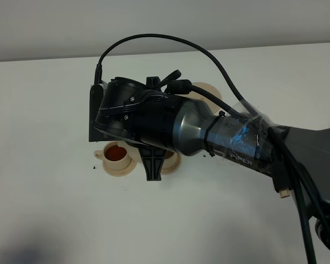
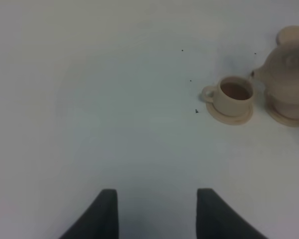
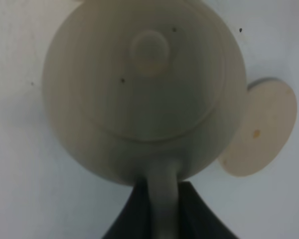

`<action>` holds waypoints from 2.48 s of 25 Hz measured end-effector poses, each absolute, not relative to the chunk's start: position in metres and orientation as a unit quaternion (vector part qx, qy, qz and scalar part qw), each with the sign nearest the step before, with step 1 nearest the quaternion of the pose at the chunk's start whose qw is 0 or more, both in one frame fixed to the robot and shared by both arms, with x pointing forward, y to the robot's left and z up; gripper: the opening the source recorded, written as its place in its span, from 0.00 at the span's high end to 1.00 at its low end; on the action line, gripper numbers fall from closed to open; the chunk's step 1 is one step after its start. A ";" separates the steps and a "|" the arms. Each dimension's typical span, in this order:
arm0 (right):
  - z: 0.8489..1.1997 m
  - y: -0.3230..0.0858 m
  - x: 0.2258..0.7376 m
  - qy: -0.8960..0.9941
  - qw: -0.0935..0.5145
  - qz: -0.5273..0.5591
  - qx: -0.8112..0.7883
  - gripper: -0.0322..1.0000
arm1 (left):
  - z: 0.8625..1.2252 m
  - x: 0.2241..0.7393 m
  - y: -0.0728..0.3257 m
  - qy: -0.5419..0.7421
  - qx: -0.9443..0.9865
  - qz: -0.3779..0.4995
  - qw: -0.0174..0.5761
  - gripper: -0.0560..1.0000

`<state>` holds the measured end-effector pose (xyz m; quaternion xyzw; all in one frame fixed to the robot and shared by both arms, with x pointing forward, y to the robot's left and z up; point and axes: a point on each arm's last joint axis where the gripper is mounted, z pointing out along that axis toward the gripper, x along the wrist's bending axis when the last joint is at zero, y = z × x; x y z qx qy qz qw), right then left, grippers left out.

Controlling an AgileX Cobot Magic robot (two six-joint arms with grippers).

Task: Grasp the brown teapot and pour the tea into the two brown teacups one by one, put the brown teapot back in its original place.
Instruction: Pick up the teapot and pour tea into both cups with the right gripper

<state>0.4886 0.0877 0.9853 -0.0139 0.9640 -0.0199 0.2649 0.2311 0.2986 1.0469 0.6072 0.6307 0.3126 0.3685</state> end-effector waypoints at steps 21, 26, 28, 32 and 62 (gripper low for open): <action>0.996 0.094 0.483 0.970 0.222 0.031 0.098 0.85 | 1.047 0.231 0.299 0.631 0.607 0.313 0.368 0.56; 0.995 0.091 0.486 0.969 0.200 0.042 0.141 0.85 | 1.047 0.231 0.299 0.631 0.607 0.313 0.368 0.56; 0.995 0.089 0.490 0.967 0.193 0.049 0.159 0.85 | 1.047 0.231 0.299 0.631 0.607 0.313 0.368 0.56; 1.005 0.084 0.496 0.961 0.186 0.073 0.192 0.85 | 1.047 0.231 0.299 0.631 0.607 0.312 0.369 0.56; 1.036 0.025 0.484 0.923 0.127 0.230 0.279 0.85 | 1.047 0.231 0.299 0.631 0.607 0.313 0.368 0.56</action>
